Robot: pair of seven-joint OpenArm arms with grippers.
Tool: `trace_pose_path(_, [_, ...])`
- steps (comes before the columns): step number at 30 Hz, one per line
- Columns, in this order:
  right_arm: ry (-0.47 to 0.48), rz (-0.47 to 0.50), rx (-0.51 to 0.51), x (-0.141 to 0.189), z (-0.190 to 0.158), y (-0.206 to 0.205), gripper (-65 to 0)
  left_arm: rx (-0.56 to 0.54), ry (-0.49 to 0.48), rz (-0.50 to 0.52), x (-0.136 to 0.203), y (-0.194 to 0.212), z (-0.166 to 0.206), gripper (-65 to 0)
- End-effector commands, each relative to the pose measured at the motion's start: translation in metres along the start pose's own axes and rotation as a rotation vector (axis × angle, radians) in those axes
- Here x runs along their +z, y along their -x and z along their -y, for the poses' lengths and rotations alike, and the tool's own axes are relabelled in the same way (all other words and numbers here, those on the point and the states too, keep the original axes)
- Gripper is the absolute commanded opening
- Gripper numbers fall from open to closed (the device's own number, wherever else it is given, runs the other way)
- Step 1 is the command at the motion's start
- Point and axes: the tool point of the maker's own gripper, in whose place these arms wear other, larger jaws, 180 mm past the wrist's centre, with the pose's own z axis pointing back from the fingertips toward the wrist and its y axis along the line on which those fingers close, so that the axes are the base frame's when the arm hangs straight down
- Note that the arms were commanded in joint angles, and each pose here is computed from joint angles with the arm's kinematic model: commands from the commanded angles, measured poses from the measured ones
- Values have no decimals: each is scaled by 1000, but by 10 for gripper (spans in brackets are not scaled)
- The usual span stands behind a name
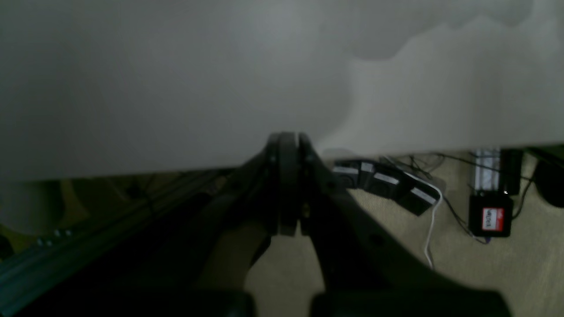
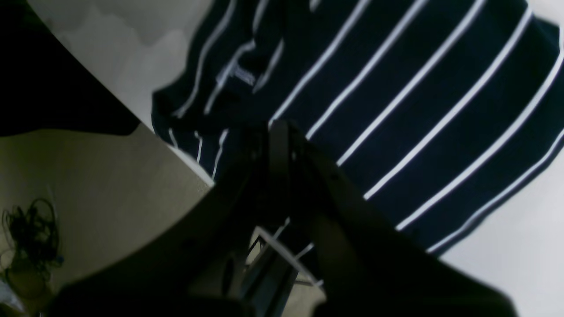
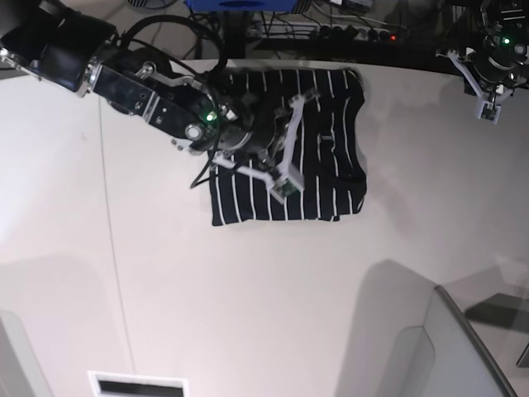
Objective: Layout the t-shirt on the table in an organized manner, then fold the t-shirt properly
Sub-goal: 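Press and smooth the folded shirt with the right gripper, then withdraw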
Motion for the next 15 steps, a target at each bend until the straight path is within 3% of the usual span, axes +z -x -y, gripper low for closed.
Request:
trace_pose_path(1, [-43, 38, 16, 2, -16, -14, -650, -8, -11, 40, 2, -9, -6, -650])
trace_pose_path(10, [-42, -6, 44, -37, -35, -23, -650, -2, -1, 49, 0, -8, -1, -650])
trace_pose_path(15, [22, -26, 48, -69, -21, -20, -650, -1, -1, 47, 0, -8, -1, -650])
